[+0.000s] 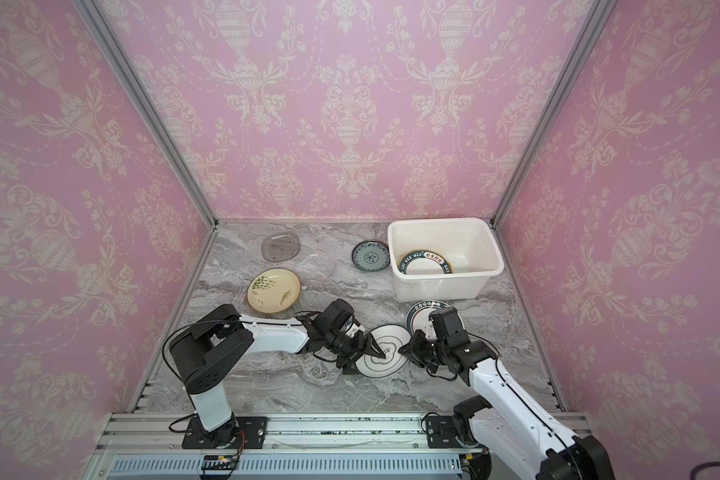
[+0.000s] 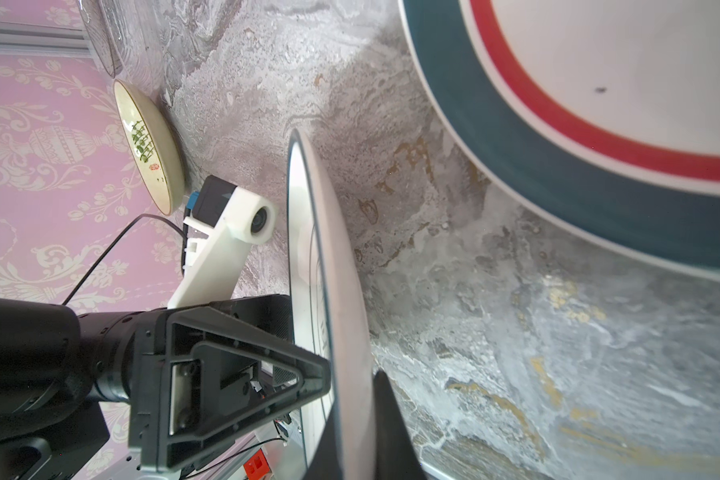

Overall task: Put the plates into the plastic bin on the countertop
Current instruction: 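Close both grippers on the cloud-logo plate and lift it upright, then carry the plate with the right gripper toward the bin while the left gripper releases, then lower the cloud-logo plate into the bin while the left gripper reaches over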

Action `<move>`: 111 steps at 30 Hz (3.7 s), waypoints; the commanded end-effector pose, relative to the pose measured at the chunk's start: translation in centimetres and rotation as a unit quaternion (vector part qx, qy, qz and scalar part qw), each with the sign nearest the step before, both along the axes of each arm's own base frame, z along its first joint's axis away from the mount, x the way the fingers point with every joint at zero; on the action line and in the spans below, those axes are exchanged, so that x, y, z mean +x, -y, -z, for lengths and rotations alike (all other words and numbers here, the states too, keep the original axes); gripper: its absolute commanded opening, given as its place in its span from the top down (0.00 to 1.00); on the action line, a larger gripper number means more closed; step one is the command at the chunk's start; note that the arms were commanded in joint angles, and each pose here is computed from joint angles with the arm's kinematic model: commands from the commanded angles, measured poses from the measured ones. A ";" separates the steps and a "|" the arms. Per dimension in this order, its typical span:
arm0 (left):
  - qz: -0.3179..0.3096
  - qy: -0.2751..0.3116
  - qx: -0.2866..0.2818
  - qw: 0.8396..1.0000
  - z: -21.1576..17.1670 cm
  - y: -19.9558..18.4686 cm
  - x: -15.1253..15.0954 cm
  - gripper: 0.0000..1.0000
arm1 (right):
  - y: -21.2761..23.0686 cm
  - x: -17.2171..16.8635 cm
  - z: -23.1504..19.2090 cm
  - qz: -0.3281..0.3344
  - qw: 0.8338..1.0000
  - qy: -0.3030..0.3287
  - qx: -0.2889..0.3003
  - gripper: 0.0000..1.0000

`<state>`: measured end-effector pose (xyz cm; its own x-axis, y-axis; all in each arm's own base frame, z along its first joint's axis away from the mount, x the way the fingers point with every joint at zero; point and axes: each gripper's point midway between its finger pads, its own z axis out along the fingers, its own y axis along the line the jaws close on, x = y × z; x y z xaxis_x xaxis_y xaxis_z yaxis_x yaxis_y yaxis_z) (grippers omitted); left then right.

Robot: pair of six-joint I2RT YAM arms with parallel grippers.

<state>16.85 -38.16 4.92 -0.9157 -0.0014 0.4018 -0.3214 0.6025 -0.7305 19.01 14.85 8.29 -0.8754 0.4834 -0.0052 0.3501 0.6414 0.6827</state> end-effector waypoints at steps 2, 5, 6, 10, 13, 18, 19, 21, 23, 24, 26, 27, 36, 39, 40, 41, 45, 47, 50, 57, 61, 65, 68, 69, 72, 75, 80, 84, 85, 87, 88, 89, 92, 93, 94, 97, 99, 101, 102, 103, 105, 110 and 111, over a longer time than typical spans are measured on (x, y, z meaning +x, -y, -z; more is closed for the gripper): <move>-0.006 0.024 -0.028 0.999 -2.4 -0.4 0.5 0.22 | 1.0 0.5 -2.7 0.002 0.999 0.037 -0.035 1.00; -0.030 0.042 -0.033 0.998 -3.4 -1.6 1.3 0.21 | 1.9 0.8 -4.5 0.005 0.996 0.060 -0.064 1.00; -0.038 0.045 -0.034 0.998 -3.6 -2.1 1.5 0.21 | 2.1 0.8 -5.2 0.004 0.995 0.066 -0.071 1.00; -0.074 0.056 -0.040 0.995 -4.5 -4.0 2.4 0.19 | 2.6 1.3 -8.0 -0.001 0.992 0.091 -0.088 1.00; -0.092 0.066 -0.051 0.992 -5.6 -4.9 3.2 0.18 | 2.7 1.9 -10.1 -0.003 0.989 0.109 -0.096 1.00; -0.117 0.084 -0.066 0.987 -7.4 -6.1 4.9 0.15 | 2.7 3.0 -13.1 0.000 0.986 0.136 -0.095 1.00; -0.121 0.087 -0.068 0.986 -7.6 -6.3 5.2 0.12 | 2.7 3.2 -13.7 0.001 0.985 0.142 -0.096 1.00; -0.128 0.095 -0.073 0.985 -8.2 -6.7 5.7 0.08 | 2.8 3.5 -14.8 0.004 0.983 0.152 -0.098 1.00; -0.132 0.102 -0.075 0.983 -8.5 -7.1 6.0 0.01 | 2.9 4.0 -15.9 0.006 0.982 0.163 -0.098 1.00; -0.134 0.104 -0.075 0.983 -8.6 -7.3 6.2 0.01 | 3.0 4.1 -16.4 0.007 0.981 0.167 -0.099 1.00; -0.137 0.111 -0.078 0.981 -9.0 -7.6 6.5 0.01 | 3.1 4.6 -17.4 0.010 0.979 0.175 -0.099 1.00; -0.137 0.113 -0.079 0.981 -9.1 -7.6 6.6 0.01 | 3.2 4.7 -17.7 0.011 0.979 0.179 -0.099 1.00; -0.125 0.190 -0.082 0.970 -13.3 -8.6 8.3 0.01 | 4.0 7.0 -21.5 0.029 0.972 0.213 -0.094 1.00; -0.102 0.237 -0.062 0.964 -14.9 -9.1 8.5 0.01 | 4.4 7.8 -22.4 0.037 0.970 0.222 -0.090 1.00; -0.094 0.255 -0.057 0.961 -15.6 -9.2 8.6 0.01 | 4.5 8.1 -22.7 0.040 0.969 0.226 -0.088 1.00; -0.087 0.271 -0.049 0.957 -16.2 -9.4 8.7 0.01 | 4.6 8.5 -22.8 0.042 0.969 0.227 -0.085 1.00; -0.068 0.331 -0.018 0.941 -18.1 -10.2 9.3 0.01 | 4.9 10.0 -23.8 0.041 0.967 0.239 -0.076 1.00; -0.060 0.363 -0.002 0.930 -19.0 -10.8 9.6 0.01 | 5.4 11.0 -24.3 0.039 0.966 0.245 -0.075 1.00; -0.051 0.399 0.014 0.915 -20.1 -11.3 10.0 0.01 | 6.5 12.4 -24.8 0.044 0.964 0.249 -0.076 1.00; -0.042 0.435 0.019 0.899 -21.4 -11.3 10.6 0.01 | 10.1 16.1 -25.1 0.090 0.961 0.254 -0.065 1.00; -0.035 0.455 0.019 0.890 -22.1 -10.8 11.2 0.01 | 11.6 18.5 -24.4 0.106 0.959 0.253 -0.064 1.00; -0.003 0.479 0.038 0.877 -22.6 -9.8 11.9 0.01 | 12.9 20.6 -23.2 0.117 0.961 0.244 -0.065 1.00; 0.028 0.492 0.059 0.868 -22.9 -8.8 12.5 0.01 | 13.6 22.2 -22.0 0.115 0.963 0.235 -0.070 1.00; 0.035 0.497 0.065 0.865 -23.0 -8.4 12.8 0.01 | 13.8 22.7 -21.5 0.112 0.964 0.231 -0.073 1.00; 0.038 0.505 0.078 0.859 -23.5 -7.6 14.0 0.01 | 13.9 24.2 -19.8 0.105 0.968 0.215 -0.071 1.00; 0.027 0.516 0.088 0.852 -24.6 -6.9 15.8 0.01 | 14.1 25.5 -18.2 0.092 0.971 0.206 -0.076 1.00; 0.016 0.534 0.089 0.841 -27.2 -5.2 18.8 0.01 | 13.9 27.1 -15.7 0.076 0.976 0.192 -0.066 1.00; 0.019 0.533 0.089 0.841 -28.0 -3.4 21.0 0.01 | 14.0 27.9 -13.2 0.061 0.979 0.181 -0.072 1.00; 0.020 0.532 0.087 0.842 -28.1 -2.9 21.5 0.01 | 14.0 28.1 -12.7 0.059 0.979 0.180 -0.071 1.00; 0.023 0.530 0.084 0.844 -28.2 -2.0 22.5 0.01 | 14.0 28.4 -11.6 0.055 0.981 0.174 -0.071 1.00; 0.025 0.529 0.084 0.844 -28.3 -1.5 23.0 0.01 | 14.0 28.5 -11.2 0.053 0.981 0.172 -0.070 1.00; 0.028 0.528 0.086 0.844 -28.4 -1.2 23.3 0.01 | 14.0 28.6 -10.8 0.053 0.981 0.170 -0.070 1.00; 0.035 0.524 0.101 0.845 -28.0 -0.5 24.6 0.01 | 14.0 29.0 -10.0 0.051 0.982 0.167 -0.068 1.00; 0.034 0.523 0.106 0.845 -27.9 -0.4 25.1 0.01 | 14.0 29.2 -9.8 0.051 0.982 0.167 -0.067 1.00; 0.032 0.522 0.111 0.845 -27.6 -0.2 25.5 0.01 | 13.9 29.4 -9.8 0.050 0.982 0.167 -0.064 1.00; 0.022 0.518 0.118 0.847 -26.6 0.0 26.5 0.01 | 13.7 29.8 -9.3 0.044 0.983 0.167 -0.060 1.00; 0.019 0.509 0.128 0.851 -25.5 0.1 26.9 0.01 | 13.6 30.0 -8.8 0.038 0.984 0.162 -0.056 1.00; 0.016 0.504 0.132 0.854 -24.8 0.2 27.2 0.01 | 13.5 30.1 -8.3 0.031 0.986 0.154 -0.056 1.00; 0.015 0.501 0.131 0.855 -24.6 0.3 27.2 0.01 | 13.4 30.2 -7.9 0.027 0.987 0.150 -0.056 1.00; 0.015 0.500 0.132 0.856 -24.4 0.3 27.3 0.01 | 13.4 30.2 -7.7 0.023 0.987 0.147 -0.056 1.00; 0.018 0.499 0.136 0.856 -24.0 0.3 27.3 0.01 | 13.4 30.3 -7.2 0.019 0.988 0.141 -0.060 1.00; 0.031 0.493 0.151 0.856 -23.1 -0.2 27.1 0.01 | 13.7 30.5 -6.1 0.019 0.988 0.131 -0.075 1.00; 0.033 0.493 0.153 0.856 -23.1 -0.2 27.1 0.01 | 13.7 30.5 -5.9 0.019 0.988 0.129 -0.079 1.00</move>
<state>44.39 -38.85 26.71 -0.8256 0.0888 -0.5573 0.3955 0.7955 -0.4591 47.28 1.25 12.33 -0.8322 0.5201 -0.1923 0.2866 0.7003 0.6538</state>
